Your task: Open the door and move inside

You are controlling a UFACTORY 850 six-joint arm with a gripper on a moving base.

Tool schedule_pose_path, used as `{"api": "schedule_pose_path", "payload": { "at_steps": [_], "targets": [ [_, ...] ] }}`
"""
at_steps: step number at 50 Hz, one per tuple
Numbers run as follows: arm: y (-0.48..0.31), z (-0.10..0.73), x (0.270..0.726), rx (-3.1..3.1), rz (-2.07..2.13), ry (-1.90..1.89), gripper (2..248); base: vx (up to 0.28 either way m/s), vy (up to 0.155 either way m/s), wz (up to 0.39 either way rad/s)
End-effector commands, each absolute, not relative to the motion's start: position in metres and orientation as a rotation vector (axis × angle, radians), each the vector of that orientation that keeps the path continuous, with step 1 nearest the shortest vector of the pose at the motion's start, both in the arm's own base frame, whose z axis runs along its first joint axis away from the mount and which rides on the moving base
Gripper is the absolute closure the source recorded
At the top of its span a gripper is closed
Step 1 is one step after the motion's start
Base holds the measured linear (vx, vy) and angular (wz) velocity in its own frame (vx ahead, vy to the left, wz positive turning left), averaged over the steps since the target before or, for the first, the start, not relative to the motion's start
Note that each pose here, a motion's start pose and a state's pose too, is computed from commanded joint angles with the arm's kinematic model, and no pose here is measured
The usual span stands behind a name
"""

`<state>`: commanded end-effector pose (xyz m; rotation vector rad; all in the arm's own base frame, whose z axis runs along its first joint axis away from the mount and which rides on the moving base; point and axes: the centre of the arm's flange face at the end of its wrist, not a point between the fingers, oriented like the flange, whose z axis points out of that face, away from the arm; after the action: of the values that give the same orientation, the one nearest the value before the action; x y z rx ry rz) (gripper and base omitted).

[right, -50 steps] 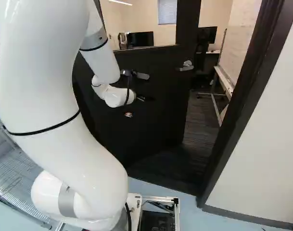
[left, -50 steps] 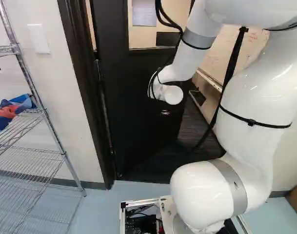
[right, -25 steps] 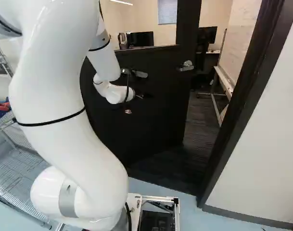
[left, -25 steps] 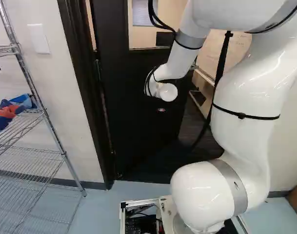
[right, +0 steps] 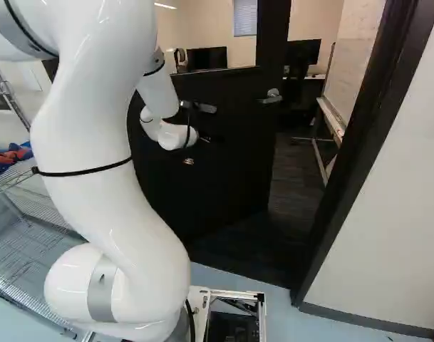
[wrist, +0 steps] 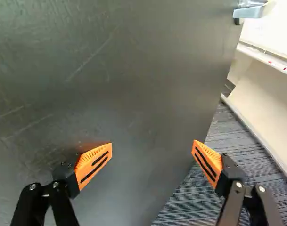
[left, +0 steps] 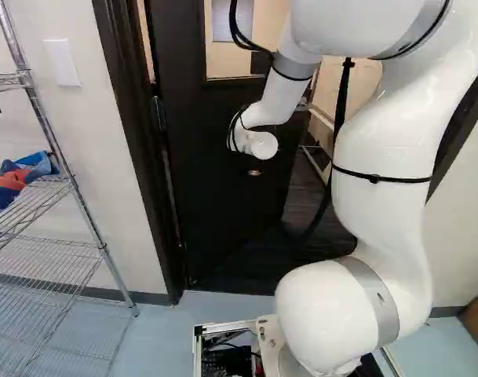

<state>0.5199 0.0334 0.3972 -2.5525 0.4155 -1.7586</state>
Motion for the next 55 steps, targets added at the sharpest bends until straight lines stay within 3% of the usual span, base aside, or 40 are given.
{"api": "schedule_pose_path", "payload": {
  "at_steps": [55],
  "targets": [
    [0.082,0.39,0.591,-2.493,-1.784,0.248,3,0.0,0.0,0.0]
  ]
}}
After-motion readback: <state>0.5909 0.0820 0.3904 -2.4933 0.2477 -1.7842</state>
